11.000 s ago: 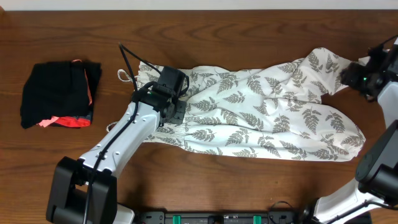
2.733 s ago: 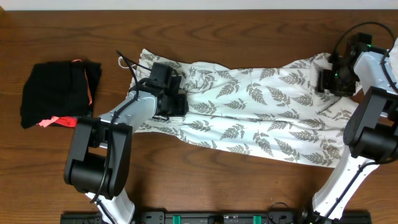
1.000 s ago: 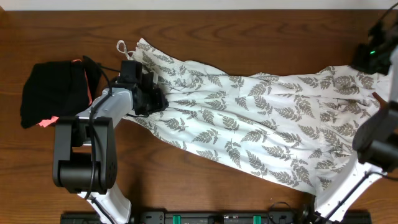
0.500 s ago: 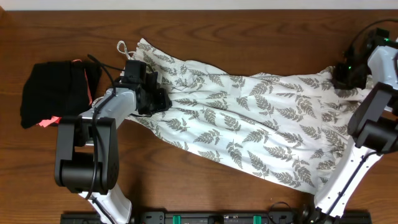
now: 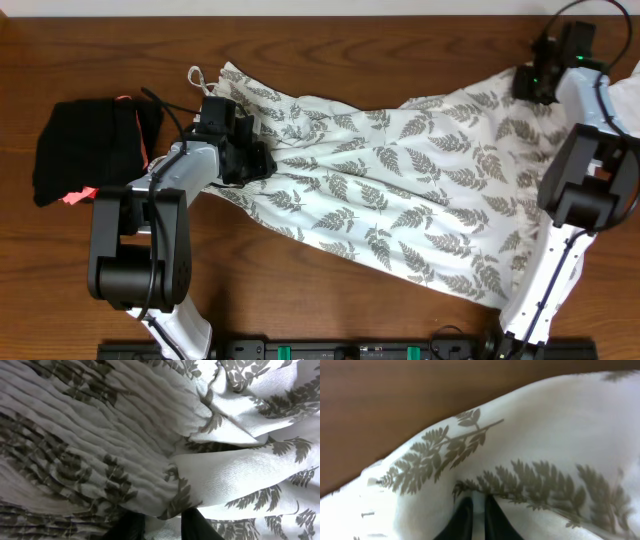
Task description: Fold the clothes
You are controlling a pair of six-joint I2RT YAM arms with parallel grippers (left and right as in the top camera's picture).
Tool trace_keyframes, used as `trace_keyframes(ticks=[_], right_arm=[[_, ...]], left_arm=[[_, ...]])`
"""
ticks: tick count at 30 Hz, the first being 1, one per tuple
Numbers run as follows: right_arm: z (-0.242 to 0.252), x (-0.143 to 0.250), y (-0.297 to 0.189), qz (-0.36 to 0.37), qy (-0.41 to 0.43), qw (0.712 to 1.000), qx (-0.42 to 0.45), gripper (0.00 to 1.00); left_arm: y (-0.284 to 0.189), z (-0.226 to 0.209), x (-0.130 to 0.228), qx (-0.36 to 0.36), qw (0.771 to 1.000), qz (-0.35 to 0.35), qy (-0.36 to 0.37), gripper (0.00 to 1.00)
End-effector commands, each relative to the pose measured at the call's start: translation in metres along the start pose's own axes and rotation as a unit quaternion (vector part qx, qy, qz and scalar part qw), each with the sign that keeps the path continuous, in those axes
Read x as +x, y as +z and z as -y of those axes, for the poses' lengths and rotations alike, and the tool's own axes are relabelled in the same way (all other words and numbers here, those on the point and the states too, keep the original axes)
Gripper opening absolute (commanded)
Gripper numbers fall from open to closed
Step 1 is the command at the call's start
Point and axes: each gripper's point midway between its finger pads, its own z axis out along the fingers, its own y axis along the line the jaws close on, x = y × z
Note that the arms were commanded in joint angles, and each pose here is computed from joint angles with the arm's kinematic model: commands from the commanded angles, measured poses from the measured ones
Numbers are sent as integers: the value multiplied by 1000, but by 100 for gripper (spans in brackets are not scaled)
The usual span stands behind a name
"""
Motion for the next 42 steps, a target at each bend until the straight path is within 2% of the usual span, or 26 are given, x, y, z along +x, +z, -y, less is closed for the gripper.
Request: trace_keyframes(ticks=[1, 5, 7, 13, 16, 21, 23, 28, 32, 35, 42], right_arm=[[-22, 50, 58, -52, -4, 999, -11, 13], [-24, 24, 59, -1, 19, 1000, -11, 25], [-23, 18, 58, 10, 33, 999, -11, 25], [-24, 22, 39, -32, 23, 999, -10, 37], [-27, 0, 2, -28, 5, 1000, -11, 45], [-37, -50, -97, 16, -1, 1000, -22, 49], [-46, -55, -136, 18, -4, 999, -31, 50], [-80, -21, -208, -38, -26, 996, -74, 51], [-106, 32, -230, -138, -51, 985, -93, 48], [-123, 71, -231, -215, -67, 970, -95, 43], [-151, 131, -199, -308, -91, 943, -85, 38]], left_arm=[[8, -1, 9, 5, 1000, -17, -4, 25], [8, -1, 9, 5, 1000, -17, -4, 25], [8, -1, 9, 5, 1000, -18, -6, 25], [7, 0, 6, 7, 1000, -13, -3, 25], [1, 6, -4, 11, 1000, 4, 11, 25], [-32, 30, -43, 25, 995, 78, 65, 25], [-51, 43, -61, 34, 989, 118, 84, 25], [-101, 75, -103, 55, 962, 231, 133, 25], [-110, 66, -127, 14, 949, 284, 134, 25], [-97, 57, -127, 4, 953, 273, 129, 25], [-45, 54, -113, 14, 965, 220, 142, 25]])
